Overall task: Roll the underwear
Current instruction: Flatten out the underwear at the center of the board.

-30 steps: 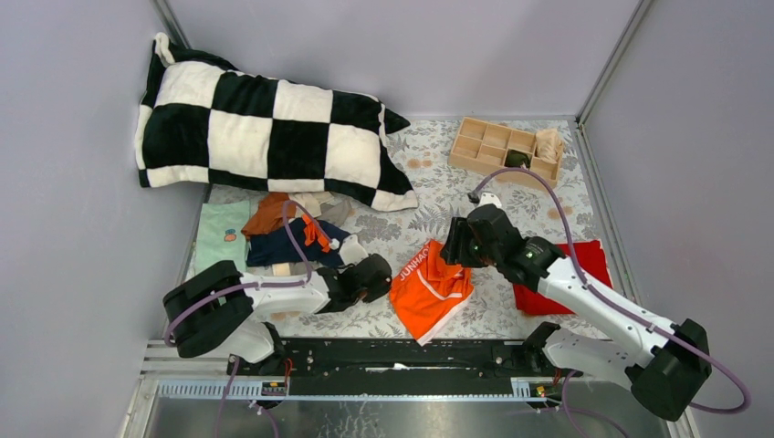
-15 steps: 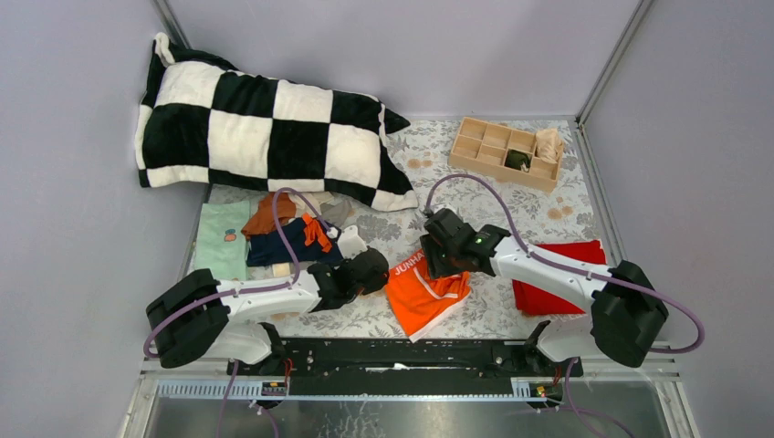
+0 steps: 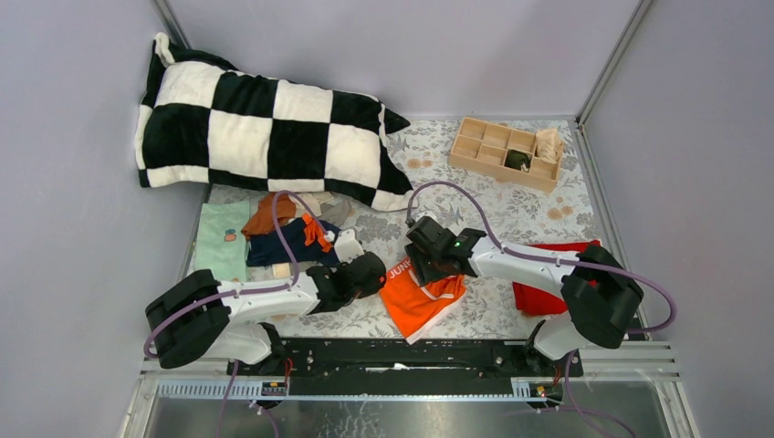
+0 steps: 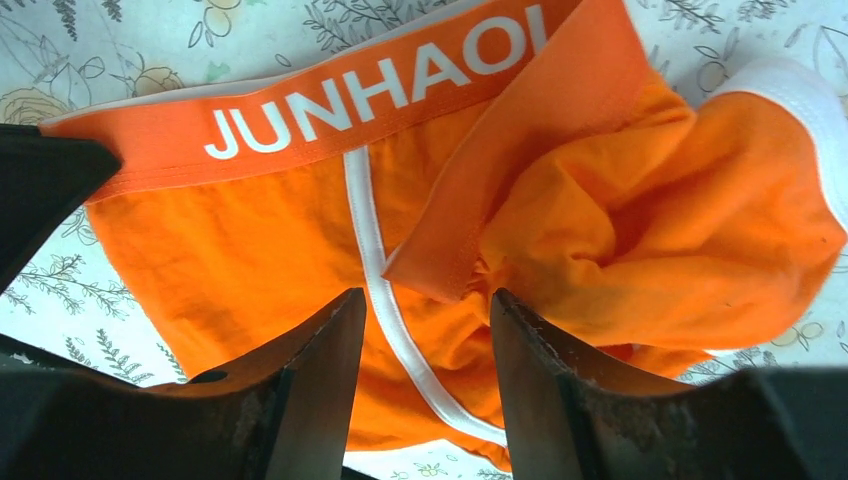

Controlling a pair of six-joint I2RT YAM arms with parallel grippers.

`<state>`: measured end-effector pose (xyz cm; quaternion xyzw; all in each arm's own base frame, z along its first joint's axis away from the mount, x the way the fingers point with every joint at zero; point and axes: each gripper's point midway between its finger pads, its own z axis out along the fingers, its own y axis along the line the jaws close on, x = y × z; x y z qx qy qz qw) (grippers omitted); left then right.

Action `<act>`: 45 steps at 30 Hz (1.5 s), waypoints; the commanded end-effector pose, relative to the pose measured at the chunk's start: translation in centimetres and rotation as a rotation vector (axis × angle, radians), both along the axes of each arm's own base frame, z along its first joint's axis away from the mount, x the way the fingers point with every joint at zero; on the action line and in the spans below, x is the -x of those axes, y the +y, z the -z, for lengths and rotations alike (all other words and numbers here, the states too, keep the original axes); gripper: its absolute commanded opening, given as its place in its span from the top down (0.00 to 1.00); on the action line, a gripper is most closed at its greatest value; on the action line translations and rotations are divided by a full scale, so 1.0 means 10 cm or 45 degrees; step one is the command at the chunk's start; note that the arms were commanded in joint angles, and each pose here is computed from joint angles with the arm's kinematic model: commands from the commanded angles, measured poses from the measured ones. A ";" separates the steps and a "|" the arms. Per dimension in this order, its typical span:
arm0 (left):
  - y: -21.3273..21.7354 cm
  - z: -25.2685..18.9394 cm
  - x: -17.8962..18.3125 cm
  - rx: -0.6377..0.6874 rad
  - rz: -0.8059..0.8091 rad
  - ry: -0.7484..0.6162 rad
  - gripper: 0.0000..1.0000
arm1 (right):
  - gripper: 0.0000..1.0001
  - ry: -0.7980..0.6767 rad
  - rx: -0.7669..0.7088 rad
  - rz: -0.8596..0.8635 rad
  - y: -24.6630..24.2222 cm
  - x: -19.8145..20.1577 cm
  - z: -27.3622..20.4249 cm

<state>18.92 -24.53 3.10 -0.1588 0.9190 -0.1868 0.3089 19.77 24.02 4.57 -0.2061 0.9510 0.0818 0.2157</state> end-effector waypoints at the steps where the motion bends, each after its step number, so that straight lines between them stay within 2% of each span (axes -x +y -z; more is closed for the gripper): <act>1: 0.04 0.07 0.00 -0.024 -0.008 0.004 1.00 | 0.45 -0.065 -0.071 -0.071 0.27 -0.08 -0.13; 6: 0.04 0.09 0.00 -0.024 -0.010 0.013 1.00 | 0.47 -0.071 -0.094 -0.102 0.34 -0.07 -0.13; 12: 0.06 0.10 0.02 -0.031 -0.008 0.017 1.00 | 0.39 -0.082 0.036 -0.073 0.23 -0.15 0.03; 14: 0.07 0.11 0.02 -0.037 -0.013 0.021 1.00 | 0.38 -0.089 0.088 -0.051 0.17 -0.18 0.10; 18: 0.10 0.12 0.04 -0.033 -0.023 0.029 1.00 | 0.43 -0.085 0.169 -0.014 0.08 -0.20 0.23; 20: 0.10 0.12 0.05 -0.030 -0.028 0.033 1.00 | 0.49 -0.084 0.194 0.011 0.04 -0.21 0.27; 24: 0.12 0.14 0.06 -0.035 -0.027 0.040 1.00 | 0.75 -0.119 0.180 0.058 0.03 -0.25 0.21; 27: 0.14 0.12 0.06 -0.045 -0.031 0.036 1.00 | 0.86 -0.172 0.140 0.090 0.02 -0.29 0.05; 32: 0.24 0.04 0.03 -0.104 -0.056 0.012 1.00 | 0.90 -0.241 0.037 0.120 0.03 -0.30 -0.27; 39: 0.47 -0.30 -0.06 -0.135 -0.113 -0.081 1.00 | 0.90 -0.261 -0.108 0.143 0.01 -0.20 -0.59; 45: 0.51 -0.66 -0.11 -0.144 -0.001 -0.192 1.00 | 0.90 -0.076 -0.250 0.096 0.15 0.11 -0.61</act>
